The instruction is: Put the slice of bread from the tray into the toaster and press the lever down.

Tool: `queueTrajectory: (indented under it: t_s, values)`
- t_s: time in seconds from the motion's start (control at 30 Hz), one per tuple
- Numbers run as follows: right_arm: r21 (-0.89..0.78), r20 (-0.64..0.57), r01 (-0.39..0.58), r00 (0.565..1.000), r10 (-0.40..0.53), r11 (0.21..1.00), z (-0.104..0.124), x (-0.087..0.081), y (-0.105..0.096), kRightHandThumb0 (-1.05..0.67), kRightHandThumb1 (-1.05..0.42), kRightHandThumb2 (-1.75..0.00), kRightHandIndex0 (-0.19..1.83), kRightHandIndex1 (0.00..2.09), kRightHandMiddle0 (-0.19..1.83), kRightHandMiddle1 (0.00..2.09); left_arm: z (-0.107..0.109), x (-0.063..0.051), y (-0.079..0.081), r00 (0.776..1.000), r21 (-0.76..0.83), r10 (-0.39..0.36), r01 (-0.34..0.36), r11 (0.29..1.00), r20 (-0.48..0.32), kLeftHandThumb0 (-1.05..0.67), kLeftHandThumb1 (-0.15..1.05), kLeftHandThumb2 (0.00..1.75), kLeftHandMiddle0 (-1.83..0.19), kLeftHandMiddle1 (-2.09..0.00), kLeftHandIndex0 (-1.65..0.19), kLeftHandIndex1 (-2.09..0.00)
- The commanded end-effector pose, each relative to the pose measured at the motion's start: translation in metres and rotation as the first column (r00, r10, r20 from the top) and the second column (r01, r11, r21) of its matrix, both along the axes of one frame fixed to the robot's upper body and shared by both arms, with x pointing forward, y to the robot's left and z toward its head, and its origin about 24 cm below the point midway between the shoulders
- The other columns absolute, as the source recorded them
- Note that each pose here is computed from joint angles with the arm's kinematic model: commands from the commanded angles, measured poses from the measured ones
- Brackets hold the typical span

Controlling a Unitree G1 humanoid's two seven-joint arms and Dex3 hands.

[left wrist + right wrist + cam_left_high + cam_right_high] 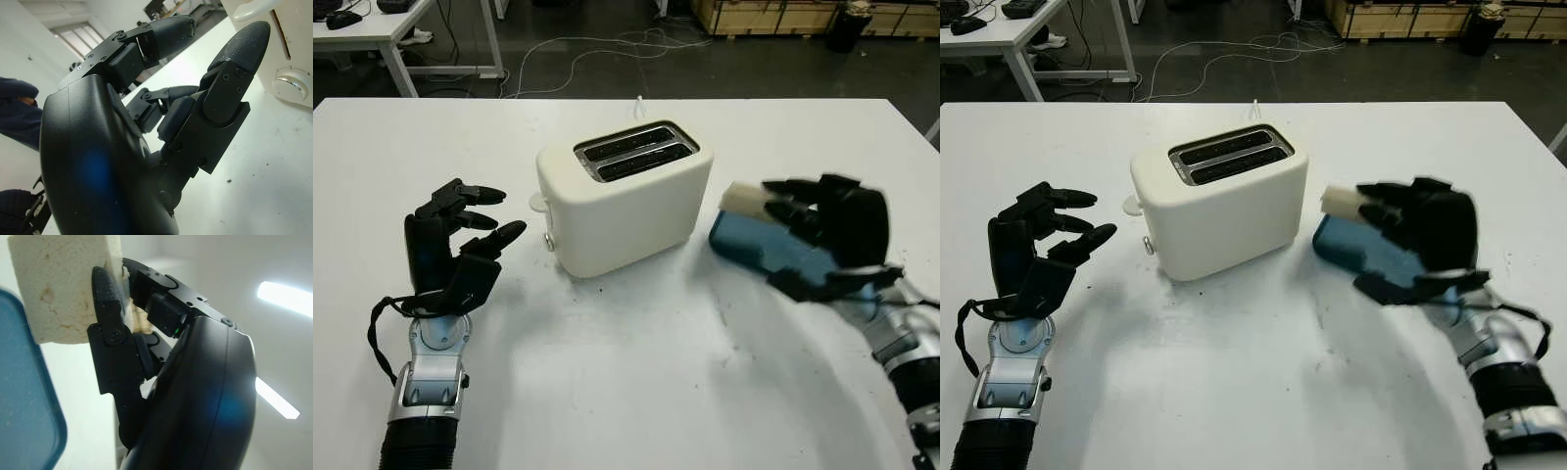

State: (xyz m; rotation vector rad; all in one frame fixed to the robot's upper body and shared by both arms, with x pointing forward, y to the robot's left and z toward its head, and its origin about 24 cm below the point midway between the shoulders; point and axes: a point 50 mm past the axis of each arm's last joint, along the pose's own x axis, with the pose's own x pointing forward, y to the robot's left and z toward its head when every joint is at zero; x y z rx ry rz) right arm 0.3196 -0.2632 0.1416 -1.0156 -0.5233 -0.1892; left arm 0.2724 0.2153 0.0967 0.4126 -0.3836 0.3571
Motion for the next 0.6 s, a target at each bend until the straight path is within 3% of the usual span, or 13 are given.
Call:
queueTrajectory:
  t_s: [0.0, 0.3, 0.57]
  values:
    - [0.026, 0.029, -0.065, 0.998, 0.065, 0.998, 0.029, 0.007, -0.003, -0.47, -0.92, -0.04, 0.98, 1.04, 1.23, 0.06, 0.001, -0.001, 0.002, 1.000, 0.002, 0.004, -0.004, 1.000, 0.017, -0.76, 0.58, 0.10, -0.92, -1.06, -0.84, -0.86]
    - [0.103, -0.075, -0.236, 0.967, 0.244, 0.966, 0.101, 0.032, -0.010, -0.46, -0.90, 0.00, 1.24, 0.45, 1.30, 0.01, 0.001, -0.001, 0.002, 1.000, 0.000, 0.008, -0.008, 1.000, 0.016, -0.77, 0.58, 0.12, -0.92, -1.06, -0.83, -0.87]
    - [0.129, -0.131, -0.372, 0.913, 0.387, 0.919, 0.149, 0.053, 0.004, -0.48, -0.87, 0.00, 1.41, 0.22, 1.37, 0.02, 0.001, -0.001, 0.002, 1.000, -0.003, 0.010, -0.010, 1.000, 0.016, -0.76, 0.56, 0.14, -0.91, -1.07, -0.83, -0.88]
